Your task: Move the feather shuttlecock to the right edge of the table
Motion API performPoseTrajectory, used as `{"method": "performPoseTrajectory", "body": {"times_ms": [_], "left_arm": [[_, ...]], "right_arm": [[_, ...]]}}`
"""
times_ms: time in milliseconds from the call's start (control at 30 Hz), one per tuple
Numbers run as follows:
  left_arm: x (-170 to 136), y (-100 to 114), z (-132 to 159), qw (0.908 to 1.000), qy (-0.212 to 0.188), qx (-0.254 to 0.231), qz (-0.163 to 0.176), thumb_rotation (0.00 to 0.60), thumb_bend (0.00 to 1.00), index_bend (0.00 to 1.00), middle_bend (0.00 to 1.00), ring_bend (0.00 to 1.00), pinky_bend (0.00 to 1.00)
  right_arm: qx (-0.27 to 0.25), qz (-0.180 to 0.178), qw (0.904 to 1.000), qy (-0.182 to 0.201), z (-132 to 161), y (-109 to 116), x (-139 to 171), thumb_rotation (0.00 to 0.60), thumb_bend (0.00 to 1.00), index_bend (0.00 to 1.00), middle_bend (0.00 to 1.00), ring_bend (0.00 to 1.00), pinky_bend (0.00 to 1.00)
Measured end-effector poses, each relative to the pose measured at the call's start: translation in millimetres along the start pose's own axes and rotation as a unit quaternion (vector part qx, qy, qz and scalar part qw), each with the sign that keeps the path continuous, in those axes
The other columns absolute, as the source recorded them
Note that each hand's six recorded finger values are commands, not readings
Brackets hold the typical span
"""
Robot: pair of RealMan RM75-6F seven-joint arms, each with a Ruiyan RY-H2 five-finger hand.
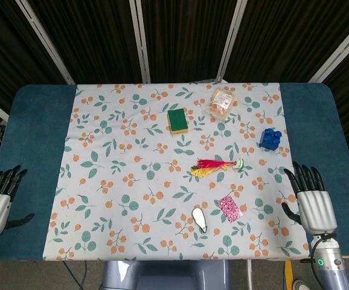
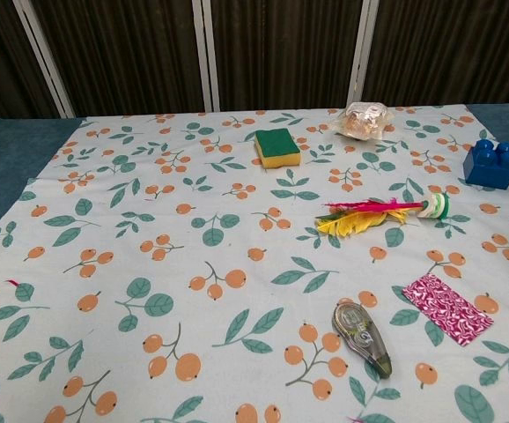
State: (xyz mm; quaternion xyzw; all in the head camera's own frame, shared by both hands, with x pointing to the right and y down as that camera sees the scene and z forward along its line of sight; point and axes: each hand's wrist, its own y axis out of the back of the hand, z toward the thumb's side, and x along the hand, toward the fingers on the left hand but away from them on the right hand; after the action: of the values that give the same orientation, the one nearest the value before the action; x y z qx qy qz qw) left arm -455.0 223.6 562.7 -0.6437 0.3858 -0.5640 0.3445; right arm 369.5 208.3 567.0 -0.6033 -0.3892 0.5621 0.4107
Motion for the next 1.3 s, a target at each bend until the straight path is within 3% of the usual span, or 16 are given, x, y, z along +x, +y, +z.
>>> {"method": "performPoseTrajectory", "body": {"times_ms": [433, 733, 1067, 1300], "left_arm": [[-2, 3, -1, 1.0, 0.0, -0.009, 0.003, 0.6, 0.08, 0.0, 0.0, 0.0, 0.0], [0, 0, 0, 0.9999, -0.001, -0.011, -0.003, 0.6, 0.08, 0.0, 0.0, 0.0, 0.0], [-1, 2, 1, 0.9998, -0.006, -0.02, -0.003, 0.6, 0.08, 0.0, 0.0, 0.0, 0.0], [0, 3, -1, 0.9994, 0.0, -0.034, -0.006, 0.6, 0.08, 0.0, 0.0, 0.0, 0.0]], "right_arm": [[-0.016, 0.0, 0.9998, 0.014, 17, 0, -7, 0.6, 0.18, 0.13, 0.0, 0.0, 0.0], [-0.043, 0.019, 0.9987, 0.019, 48, -10, -43, 0.6, 0.18, 0.14, 0.0, 0.0, 0.0], [-0.085, 0.047, 0.995, 0.026, 124, -42, -103, 0.6, 0.18, 0.21, 0.01, 0.0, 0.0], [-0.079, 0.046, 0.9956, 0.024, 156, -72, -127, 0.6, 0.18, 0.24, 0.03, 0.0, 0.0]]}}
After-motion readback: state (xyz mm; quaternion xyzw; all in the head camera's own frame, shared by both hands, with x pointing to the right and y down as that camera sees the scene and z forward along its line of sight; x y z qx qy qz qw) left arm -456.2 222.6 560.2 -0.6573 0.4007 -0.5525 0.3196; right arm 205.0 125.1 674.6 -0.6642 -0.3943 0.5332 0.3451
